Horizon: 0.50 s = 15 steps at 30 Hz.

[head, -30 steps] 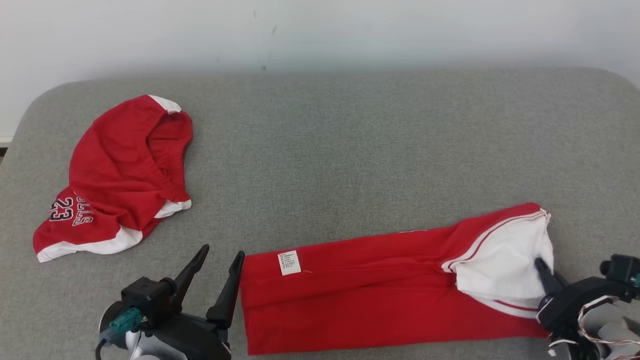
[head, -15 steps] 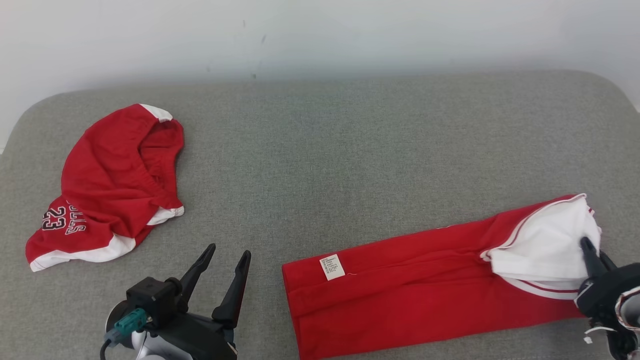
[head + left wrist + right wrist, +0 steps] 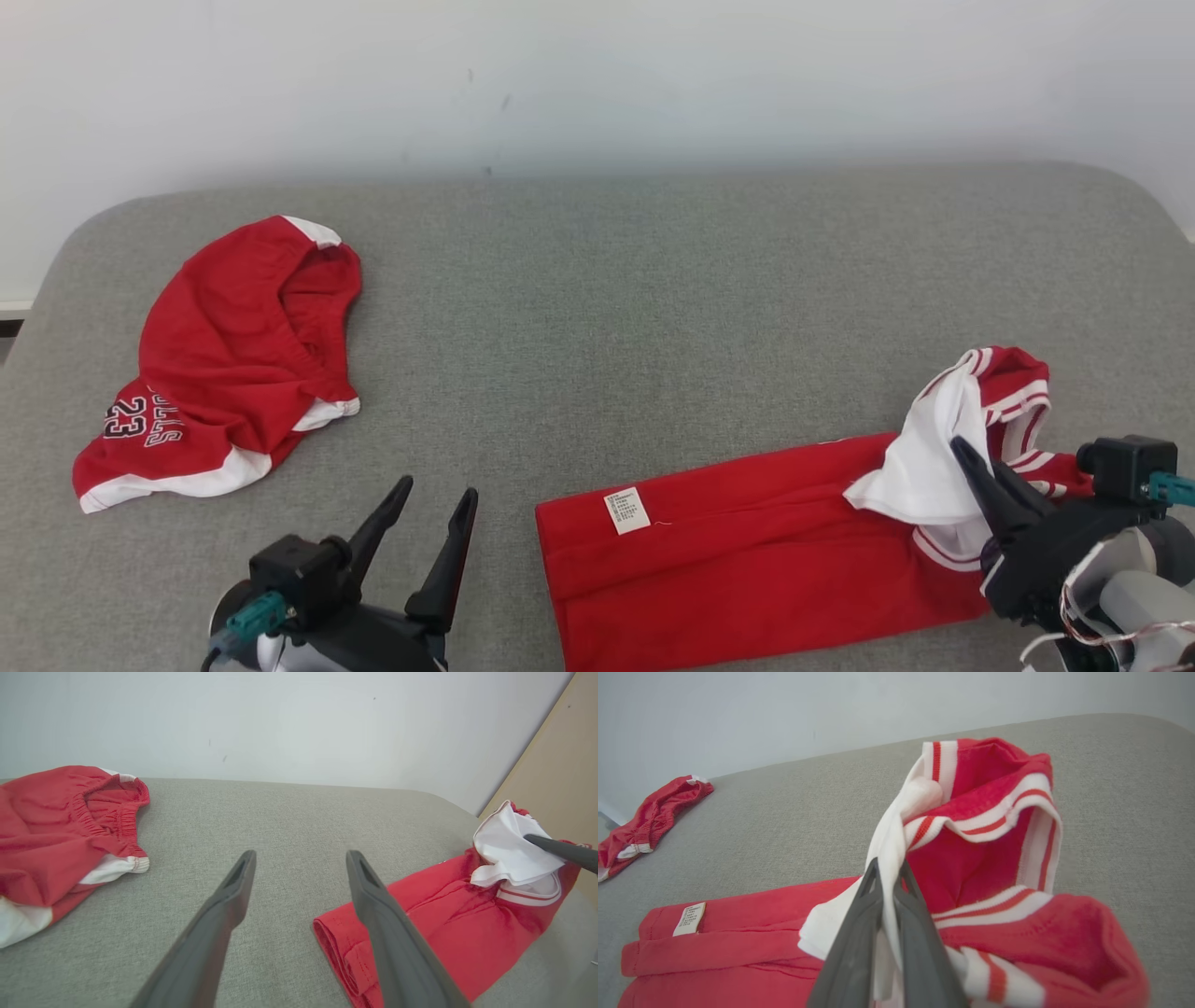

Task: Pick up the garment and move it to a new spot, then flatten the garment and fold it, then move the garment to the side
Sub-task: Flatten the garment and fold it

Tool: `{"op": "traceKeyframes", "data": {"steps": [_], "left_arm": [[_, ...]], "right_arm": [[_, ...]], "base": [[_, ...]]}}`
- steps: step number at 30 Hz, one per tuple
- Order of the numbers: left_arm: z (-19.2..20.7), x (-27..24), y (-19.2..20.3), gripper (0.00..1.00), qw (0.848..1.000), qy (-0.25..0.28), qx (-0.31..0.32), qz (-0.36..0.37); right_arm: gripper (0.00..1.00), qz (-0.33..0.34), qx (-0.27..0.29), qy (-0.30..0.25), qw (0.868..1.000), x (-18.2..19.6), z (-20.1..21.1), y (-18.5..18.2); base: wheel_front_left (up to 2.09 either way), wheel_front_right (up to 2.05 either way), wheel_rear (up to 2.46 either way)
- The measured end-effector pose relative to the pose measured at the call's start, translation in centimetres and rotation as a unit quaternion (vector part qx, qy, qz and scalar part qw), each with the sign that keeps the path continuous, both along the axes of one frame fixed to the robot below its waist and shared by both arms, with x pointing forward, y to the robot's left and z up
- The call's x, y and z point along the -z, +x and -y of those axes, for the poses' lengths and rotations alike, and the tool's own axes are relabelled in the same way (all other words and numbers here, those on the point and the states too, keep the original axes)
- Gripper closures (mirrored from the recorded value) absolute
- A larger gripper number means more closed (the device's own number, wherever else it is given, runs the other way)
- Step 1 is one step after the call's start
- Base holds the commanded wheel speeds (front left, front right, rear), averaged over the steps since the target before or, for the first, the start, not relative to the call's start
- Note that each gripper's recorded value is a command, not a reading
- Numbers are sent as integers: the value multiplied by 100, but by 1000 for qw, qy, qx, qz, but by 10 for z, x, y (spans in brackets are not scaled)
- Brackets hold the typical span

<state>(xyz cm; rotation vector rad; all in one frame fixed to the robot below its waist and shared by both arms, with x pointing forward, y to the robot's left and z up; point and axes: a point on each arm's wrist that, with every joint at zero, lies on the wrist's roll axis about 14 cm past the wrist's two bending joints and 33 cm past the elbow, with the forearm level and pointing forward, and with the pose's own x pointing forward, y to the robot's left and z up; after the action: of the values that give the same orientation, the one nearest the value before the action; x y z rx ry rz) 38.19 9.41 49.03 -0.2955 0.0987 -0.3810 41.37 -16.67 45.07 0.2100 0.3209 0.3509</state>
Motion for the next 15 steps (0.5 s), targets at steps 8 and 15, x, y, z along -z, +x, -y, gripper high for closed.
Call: {"op": "traceKeyframes", "data": {"steps": [8,15], "left_arm": [[-7,2,-9,0,1000,0,-11,-4],[-12,2,-12,0,1000,-2,-19,-3]], "right_arm": [[100,34,-81,-3,996,-17,-37,-19],[100,61,-159,-9,985,-28,-77,-31]], "base": [[0,0,0],[0,0,0]]}}
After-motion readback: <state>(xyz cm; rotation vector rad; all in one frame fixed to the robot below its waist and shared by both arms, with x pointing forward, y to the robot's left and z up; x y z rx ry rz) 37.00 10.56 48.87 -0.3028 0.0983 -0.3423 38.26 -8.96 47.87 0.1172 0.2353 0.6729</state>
